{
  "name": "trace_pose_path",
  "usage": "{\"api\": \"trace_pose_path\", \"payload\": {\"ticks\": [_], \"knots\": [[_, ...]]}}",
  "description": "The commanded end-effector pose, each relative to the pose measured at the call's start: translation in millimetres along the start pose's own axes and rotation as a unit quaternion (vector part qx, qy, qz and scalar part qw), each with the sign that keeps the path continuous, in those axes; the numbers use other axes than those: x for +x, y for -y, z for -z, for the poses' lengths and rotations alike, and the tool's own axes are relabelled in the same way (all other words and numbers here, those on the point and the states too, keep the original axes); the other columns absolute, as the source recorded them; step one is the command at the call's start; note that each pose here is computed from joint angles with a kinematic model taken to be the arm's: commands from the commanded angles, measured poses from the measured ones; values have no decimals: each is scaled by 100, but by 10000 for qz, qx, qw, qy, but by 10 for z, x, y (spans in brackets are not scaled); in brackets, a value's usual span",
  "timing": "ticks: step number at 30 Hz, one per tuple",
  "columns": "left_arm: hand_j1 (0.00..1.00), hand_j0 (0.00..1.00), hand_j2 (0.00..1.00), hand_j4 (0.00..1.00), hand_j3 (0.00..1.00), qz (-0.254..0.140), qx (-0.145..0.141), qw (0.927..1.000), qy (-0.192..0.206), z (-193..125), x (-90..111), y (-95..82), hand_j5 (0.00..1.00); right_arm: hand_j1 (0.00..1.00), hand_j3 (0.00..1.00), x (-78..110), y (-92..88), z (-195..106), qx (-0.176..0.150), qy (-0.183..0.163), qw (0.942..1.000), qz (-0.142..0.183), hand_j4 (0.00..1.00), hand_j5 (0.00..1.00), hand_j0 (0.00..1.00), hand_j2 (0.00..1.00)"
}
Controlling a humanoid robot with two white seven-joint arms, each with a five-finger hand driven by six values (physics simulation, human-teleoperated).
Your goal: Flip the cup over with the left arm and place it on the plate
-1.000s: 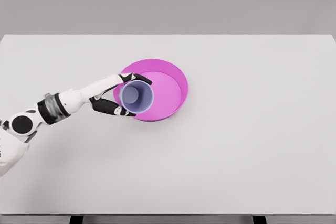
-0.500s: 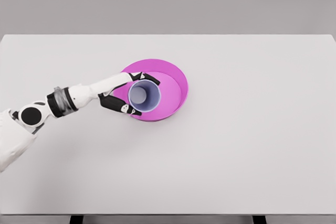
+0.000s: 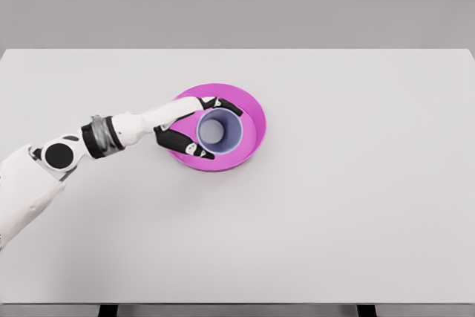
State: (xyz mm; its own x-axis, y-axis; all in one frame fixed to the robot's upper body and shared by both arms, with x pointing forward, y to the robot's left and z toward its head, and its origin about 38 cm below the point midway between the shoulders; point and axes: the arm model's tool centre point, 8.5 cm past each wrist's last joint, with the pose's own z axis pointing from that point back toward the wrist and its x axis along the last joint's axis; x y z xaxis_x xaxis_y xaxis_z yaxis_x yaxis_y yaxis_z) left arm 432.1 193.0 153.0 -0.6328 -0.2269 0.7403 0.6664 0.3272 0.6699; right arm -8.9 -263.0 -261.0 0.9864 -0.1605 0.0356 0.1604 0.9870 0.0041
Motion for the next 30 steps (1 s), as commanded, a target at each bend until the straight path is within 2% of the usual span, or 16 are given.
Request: {"api": "trace_pose_path", "payload": {"ticks": [1, 8, 11, 14, 16, 20, 30], "knots": [[74, 74, 74, 74, 74, -86, -2, 10000, 38, 50, -6, 44, 74, 100, 100, 0, 0, 0, 1, 1, 10000, 1, 100, 100, 100, 100], [74, 74, 74, 74, 74, -279, -55, 9996, 89, 89, -16, 141, 74, 100, 100, 0, 0, 0, 1, 1, 10000, 1, 100, 100, 100, 100], [74, 74, 74, 74, 74, -228, -52, 9997, 113, 111, 4, 92, 74, 100, 100, 0, 0, 0, 1, 1, 10000, 1, 100, 100, 100, 100], [74, 74, 74, 74, 74, -305, -45, 9995, 51, 203, -78, 121, 74, 100, 100, 0, 0, 0, 1, 1, 10000, 1, 100, 100, 100, 100], [74, 74, 74, 74, 74, -294, -177, 9994, -16, 247, -115, 140, 74, 100, 100, -2, 0, 0, 1, -7, 10000, 2, 100, 100, 100, 100], [74, 74, 74, 74, 74, -395, -162, 9991, -61, 336, -183, 187, 74, 100, 100, 0, 0, 0, 1, 1, 10000, 1, 100, 100, 100, 100], [75, 75, 75, 75, 75, -322, -81, 9990, -311, 277, -300, 29, 75, 100, 100, 0, 0, 0, 1, 1, 10000, 1, 100, 100, 100, 100]]}}
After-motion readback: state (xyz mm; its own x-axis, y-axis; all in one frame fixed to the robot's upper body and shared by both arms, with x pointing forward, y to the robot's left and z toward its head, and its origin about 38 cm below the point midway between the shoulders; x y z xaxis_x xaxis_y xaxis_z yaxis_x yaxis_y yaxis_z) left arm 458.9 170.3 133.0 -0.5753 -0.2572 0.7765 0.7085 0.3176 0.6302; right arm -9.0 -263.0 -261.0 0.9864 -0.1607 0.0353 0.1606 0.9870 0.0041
